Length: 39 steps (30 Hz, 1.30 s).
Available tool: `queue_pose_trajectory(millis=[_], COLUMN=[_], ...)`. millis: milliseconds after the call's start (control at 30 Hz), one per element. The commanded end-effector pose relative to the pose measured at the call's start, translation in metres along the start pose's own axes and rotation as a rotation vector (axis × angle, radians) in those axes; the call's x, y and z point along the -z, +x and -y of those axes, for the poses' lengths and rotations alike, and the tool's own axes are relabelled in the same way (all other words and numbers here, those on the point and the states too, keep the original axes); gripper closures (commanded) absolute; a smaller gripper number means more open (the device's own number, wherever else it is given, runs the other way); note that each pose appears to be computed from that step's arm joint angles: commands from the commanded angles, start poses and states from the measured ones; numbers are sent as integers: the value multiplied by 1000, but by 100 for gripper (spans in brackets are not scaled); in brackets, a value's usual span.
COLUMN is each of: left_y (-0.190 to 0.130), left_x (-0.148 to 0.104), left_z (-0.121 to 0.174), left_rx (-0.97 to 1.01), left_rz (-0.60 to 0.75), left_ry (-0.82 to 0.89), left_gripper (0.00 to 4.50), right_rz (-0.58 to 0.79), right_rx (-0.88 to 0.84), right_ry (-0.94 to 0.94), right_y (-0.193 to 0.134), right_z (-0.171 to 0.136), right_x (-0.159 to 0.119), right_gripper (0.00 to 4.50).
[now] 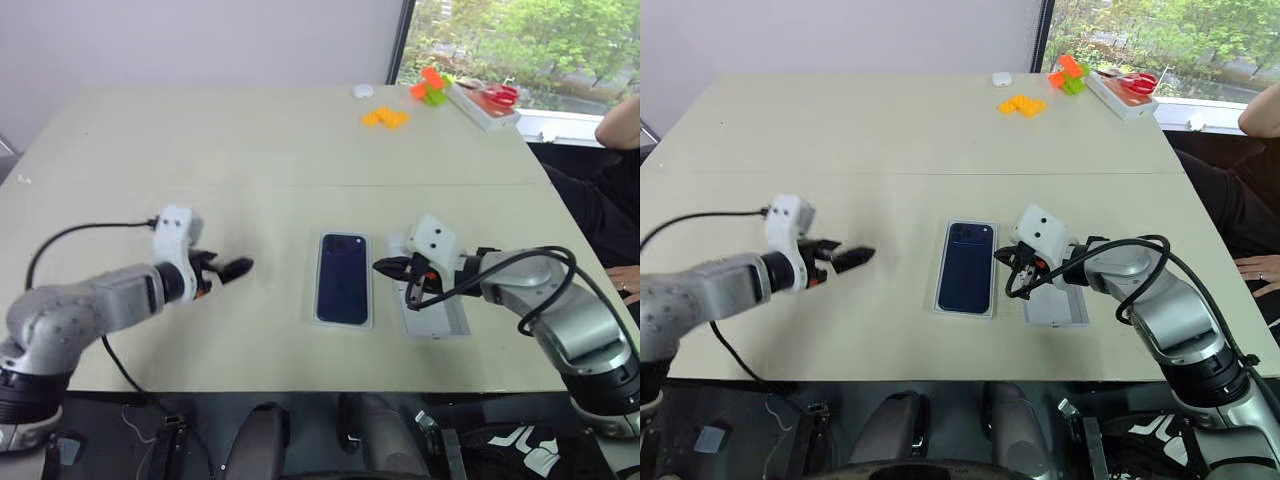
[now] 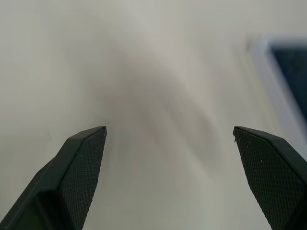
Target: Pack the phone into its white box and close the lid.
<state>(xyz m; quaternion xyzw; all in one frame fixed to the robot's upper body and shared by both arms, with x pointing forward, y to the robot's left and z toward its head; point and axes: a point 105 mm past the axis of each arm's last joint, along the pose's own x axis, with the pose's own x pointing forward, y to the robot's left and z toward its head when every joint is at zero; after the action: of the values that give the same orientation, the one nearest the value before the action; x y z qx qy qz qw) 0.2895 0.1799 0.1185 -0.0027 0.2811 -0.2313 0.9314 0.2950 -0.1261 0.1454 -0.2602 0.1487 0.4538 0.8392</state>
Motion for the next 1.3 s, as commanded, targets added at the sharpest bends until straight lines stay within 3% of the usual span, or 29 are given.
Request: queue_pose_trajectory(millis=[33, 233, 533, 833, 1067, 1300], left_y=[-5, 0, 22, 42, 49, 54], left_x=[-8, -5, 2, 7, 9, 9], left_z=[15, 41, 56, 84, 116, 127], left_rx=[66, 152, 195, 315, 435, 482], left_rz=[62, 83, 10, -67, -74, -73], left_ry=[107, 194, 304, 339, 350, 321], left_gripper=[147, 446, 446, 446, 446, 446], right_rz=[-20, -46, -155, -188, -201, -204], right_rx=[4, -11, 52, 17, 4, -5], right_ry=[-66, -79, -180, -193, -190, -184], right_y=[-3, -4, 5, 21, 14, 6], right_z=[1, -4, 3, -9, -12, -14], right_x=[-3, -2, 1, 2, 5, 5], right_gripper=[450, 450, 450, 450, 450, 450])
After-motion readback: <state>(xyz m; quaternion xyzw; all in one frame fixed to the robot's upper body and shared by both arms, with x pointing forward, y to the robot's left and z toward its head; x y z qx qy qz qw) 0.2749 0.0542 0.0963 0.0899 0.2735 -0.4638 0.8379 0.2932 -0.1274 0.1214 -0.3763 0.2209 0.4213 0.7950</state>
